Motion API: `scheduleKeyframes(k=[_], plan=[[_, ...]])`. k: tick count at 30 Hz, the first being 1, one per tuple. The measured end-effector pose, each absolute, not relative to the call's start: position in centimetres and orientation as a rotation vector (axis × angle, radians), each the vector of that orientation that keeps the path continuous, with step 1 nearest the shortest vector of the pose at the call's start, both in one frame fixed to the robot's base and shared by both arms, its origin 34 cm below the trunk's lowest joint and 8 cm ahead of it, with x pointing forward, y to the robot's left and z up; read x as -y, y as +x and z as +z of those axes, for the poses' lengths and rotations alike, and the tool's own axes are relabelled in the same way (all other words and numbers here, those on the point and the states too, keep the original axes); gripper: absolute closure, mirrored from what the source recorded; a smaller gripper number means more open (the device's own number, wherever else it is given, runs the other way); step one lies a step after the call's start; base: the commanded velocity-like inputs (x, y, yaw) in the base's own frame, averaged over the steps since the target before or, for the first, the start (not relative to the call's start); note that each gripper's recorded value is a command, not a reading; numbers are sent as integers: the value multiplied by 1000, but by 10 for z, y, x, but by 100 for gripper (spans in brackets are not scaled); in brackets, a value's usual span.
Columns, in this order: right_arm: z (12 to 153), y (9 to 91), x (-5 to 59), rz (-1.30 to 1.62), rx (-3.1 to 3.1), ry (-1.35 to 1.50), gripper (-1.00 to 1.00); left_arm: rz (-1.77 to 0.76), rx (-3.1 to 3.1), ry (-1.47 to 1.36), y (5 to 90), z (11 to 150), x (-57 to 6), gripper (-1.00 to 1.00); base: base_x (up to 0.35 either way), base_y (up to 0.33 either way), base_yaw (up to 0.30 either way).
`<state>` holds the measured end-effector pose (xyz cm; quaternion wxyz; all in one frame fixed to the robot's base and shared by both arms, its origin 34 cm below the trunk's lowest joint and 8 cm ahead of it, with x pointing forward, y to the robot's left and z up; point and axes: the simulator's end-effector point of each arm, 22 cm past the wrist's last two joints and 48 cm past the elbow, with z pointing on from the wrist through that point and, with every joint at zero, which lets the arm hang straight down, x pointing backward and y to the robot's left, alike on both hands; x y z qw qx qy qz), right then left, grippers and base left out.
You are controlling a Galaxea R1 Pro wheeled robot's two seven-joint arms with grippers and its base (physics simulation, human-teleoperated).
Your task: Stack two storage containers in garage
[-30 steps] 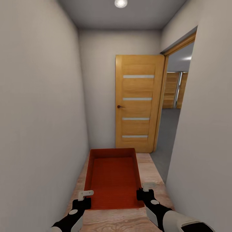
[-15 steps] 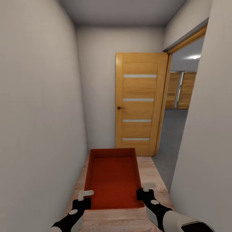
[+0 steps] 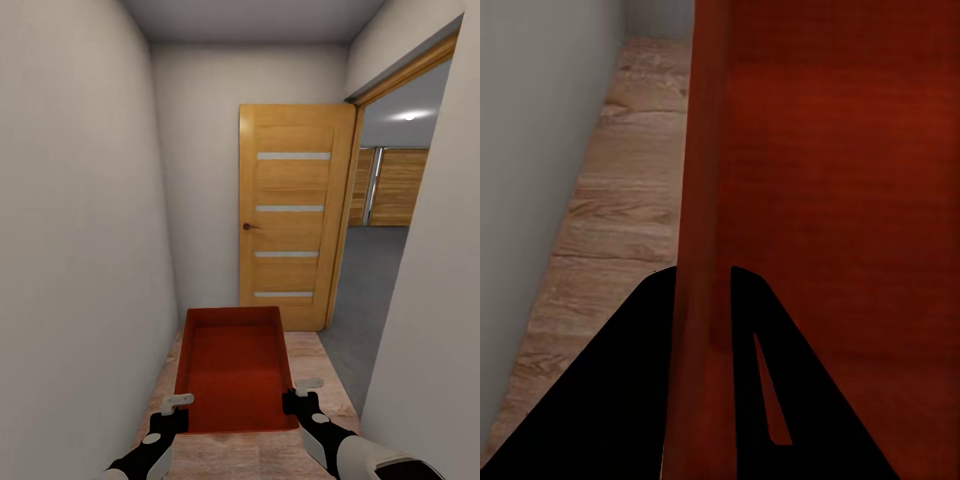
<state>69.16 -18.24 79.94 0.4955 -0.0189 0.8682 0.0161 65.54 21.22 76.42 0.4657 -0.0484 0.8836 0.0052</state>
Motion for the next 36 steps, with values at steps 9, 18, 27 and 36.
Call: scheduleKeyframes(k=[9,18,27,36], plan=[[799,692,182,39,-2104,-46,100,13,-2169,-118,655,764,-212,100,317,0,0],[799,692,182,39,-2104,-46,100,13,-2169,-119,655,764,-212,100,317,0,0],[800,692,183,39,-2103,-46,100,12,-2169,-119,655,764,-212,100,317,0,0],[800,692,183,40,-2102,-47,100,12,-2168,-120,655,764,-212,100,320,0,-56]])
